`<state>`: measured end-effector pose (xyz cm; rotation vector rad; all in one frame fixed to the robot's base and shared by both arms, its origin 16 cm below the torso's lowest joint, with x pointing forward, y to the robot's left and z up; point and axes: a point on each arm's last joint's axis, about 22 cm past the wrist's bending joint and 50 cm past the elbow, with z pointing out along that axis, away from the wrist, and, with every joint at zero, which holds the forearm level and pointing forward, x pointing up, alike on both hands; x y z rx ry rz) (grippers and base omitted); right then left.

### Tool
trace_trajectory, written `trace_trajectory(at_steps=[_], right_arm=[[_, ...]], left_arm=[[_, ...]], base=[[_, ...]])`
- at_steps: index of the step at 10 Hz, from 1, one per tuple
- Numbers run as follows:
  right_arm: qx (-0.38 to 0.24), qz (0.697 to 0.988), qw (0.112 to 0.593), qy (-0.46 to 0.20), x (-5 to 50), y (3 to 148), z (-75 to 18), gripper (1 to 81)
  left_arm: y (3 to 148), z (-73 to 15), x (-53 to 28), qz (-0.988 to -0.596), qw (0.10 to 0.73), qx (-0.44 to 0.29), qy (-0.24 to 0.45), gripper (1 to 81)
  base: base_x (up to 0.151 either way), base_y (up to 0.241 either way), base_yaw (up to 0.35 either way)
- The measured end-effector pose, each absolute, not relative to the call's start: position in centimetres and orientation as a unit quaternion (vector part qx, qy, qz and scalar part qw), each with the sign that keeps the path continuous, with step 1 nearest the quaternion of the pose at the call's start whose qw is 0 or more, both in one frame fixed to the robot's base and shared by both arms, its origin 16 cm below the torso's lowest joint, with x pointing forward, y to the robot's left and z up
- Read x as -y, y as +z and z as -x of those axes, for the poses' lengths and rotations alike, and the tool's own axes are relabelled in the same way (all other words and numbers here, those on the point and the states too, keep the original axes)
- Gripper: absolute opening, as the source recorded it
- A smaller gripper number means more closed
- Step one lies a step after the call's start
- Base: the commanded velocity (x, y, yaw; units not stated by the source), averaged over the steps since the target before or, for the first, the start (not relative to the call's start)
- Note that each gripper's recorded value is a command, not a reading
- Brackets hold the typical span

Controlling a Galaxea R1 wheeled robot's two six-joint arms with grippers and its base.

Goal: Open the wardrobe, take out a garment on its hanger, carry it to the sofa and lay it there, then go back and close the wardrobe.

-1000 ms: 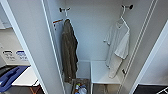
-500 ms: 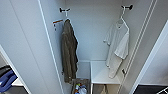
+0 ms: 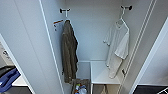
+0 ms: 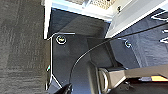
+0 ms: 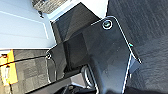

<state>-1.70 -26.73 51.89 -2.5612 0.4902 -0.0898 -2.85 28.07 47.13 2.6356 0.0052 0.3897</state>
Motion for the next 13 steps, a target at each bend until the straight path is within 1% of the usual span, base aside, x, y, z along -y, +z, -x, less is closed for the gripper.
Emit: trace_trajectory(at_steps=[2, 4, 8, 10, 12, 13], right_arm=[[-0.177, 0.950, 0.255, -0.014, 25.8, 50.7, 3.7, 81.1], [-0.161, 0.956, 0.244, -0.006, 25.4, 49.4, 4.7, 81.1], [-0.099, 0.970, 0.223, 0.010, 23.5, 46.6, 7.1, 81.1], [-0.070, 0.977, 0.201, 0.010, 23.6, 45.0, 7.9, 81.1], [-0.050, 0.981, 0.187, 0.003, 22.6, 43.9, 7.5, 81.1], [-0.043, 0.982, 0.184, 0.009, 21.8, 43.6, 8.8, 81.1]], left_arm=[[46.0, 5.2, -25.6, -0.967, 0.232, -0.001, 0.110, 81.1], [45.4, 6.8, -25.8, -0.972, 0.216, 0.003, 0.090, 81.1], [44.7, 7.8, -24.5, -0.976, 0.208, 0.007, 0.070, 81.1], [44.6, 8.0, -24.6, -0.976, 0.206, 0.008, 0.067, 81.1], [44.4, 7.1, -23.9, -0.976, 0.207, 0.010, 0.068, 81.1], [44.5, 8.2, -23.4, -0.976, 0.209, 0.010, 0.061, 81.1]], base=[[0.000, 0.000, 0.000], [0.000, 0.000, 0.000], [0.000, 0.000, 0.000], [-0.070, 0.000, 0.000], [-0.101, 0.000, 0.000], [-0.103, 0.000, 0.000]])
